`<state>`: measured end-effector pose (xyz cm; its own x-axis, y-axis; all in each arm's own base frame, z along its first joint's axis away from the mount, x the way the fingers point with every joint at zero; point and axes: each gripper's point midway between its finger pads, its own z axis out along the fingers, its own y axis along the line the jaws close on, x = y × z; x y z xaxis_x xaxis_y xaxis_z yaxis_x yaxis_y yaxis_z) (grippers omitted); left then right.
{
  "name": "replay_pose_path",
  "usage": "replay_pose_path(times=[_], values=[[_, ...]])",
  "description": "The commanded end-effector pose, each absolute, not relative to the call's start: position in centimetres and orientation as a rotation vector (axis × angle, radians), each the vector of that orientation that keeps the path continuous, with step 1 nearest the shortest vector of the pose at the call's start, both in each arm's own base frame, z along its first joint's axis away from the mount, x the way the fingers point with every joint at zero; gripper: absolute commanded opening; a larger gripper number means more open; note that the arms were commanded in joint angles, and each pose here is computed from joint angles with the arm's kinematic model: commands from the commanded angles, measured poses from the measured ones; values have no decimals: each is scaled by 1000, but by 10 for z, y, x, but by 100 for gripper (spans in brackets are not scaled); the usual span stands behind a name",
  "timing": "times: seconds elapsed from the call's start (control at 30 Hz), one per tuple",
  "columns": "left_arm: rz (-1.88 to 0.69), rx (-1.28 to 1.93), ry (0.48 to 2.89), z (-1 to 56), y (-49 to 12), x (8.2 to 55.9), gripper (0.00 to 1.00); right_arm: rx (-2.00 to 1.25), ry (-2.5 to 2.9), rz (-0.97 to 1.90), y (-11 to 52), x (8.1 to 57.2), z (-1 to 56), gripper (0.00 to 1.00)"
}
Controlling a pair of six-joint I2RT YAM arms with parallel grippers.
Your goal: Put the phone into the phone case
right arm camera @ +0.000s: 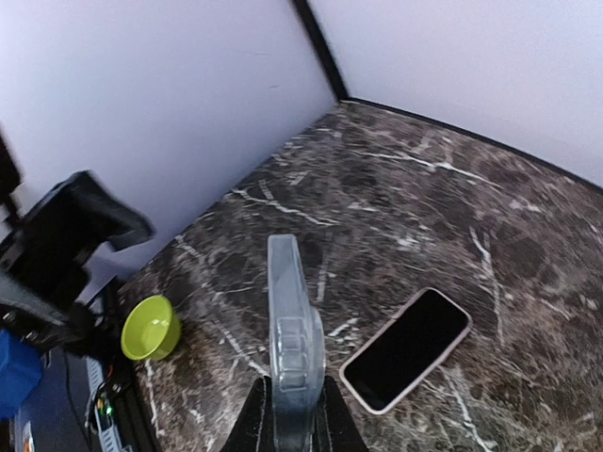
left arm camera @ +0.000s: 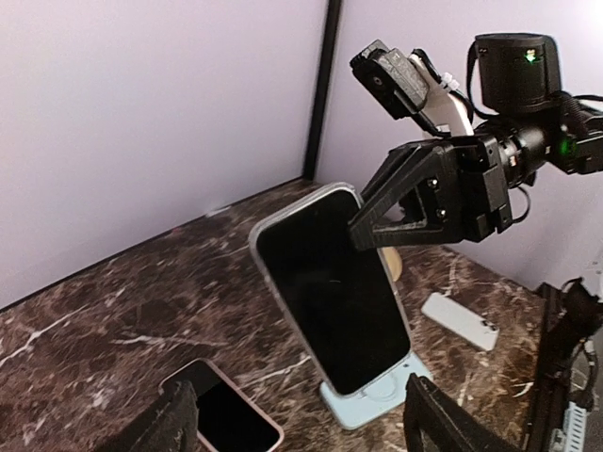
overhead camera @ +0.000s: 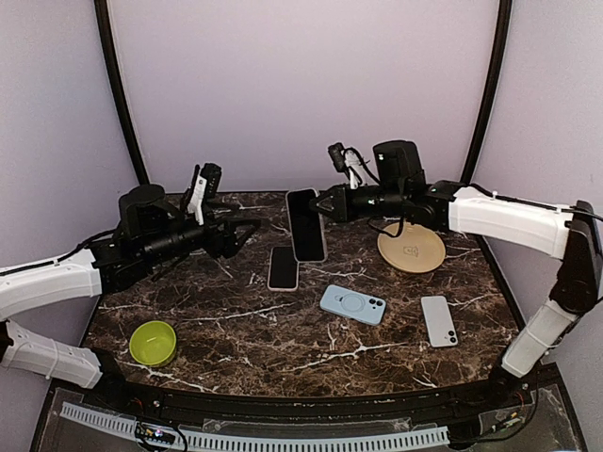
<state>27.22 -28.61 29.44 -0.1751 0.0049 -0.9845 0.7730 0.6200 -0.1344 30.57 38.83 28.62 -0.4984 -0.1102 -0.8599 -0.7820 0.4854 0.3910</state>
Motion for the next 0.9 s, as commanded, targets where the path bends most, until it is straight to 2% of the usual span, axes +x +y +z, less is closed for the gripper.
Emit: replay_pose_path(times=[0.0, 0.23, 0.8, 0.87], values=[[-493, 515, 1812, 263, -253, 310, 78, -413, 2136, 1000, 371, 376, 244, 0], [-496, 518, 1821, 260, -251, 309, 79, -312, 2266, 1043, 379, 416, 193, 0], [-479, 534, 1844, 253, -252, 310, 78, -150, 2445, 1117, 369, 435, 101, 0], [-478, 533, 1844, 254, -251, 311, 78, -131, 2461, 1107, 366, 437, 93, 3]])
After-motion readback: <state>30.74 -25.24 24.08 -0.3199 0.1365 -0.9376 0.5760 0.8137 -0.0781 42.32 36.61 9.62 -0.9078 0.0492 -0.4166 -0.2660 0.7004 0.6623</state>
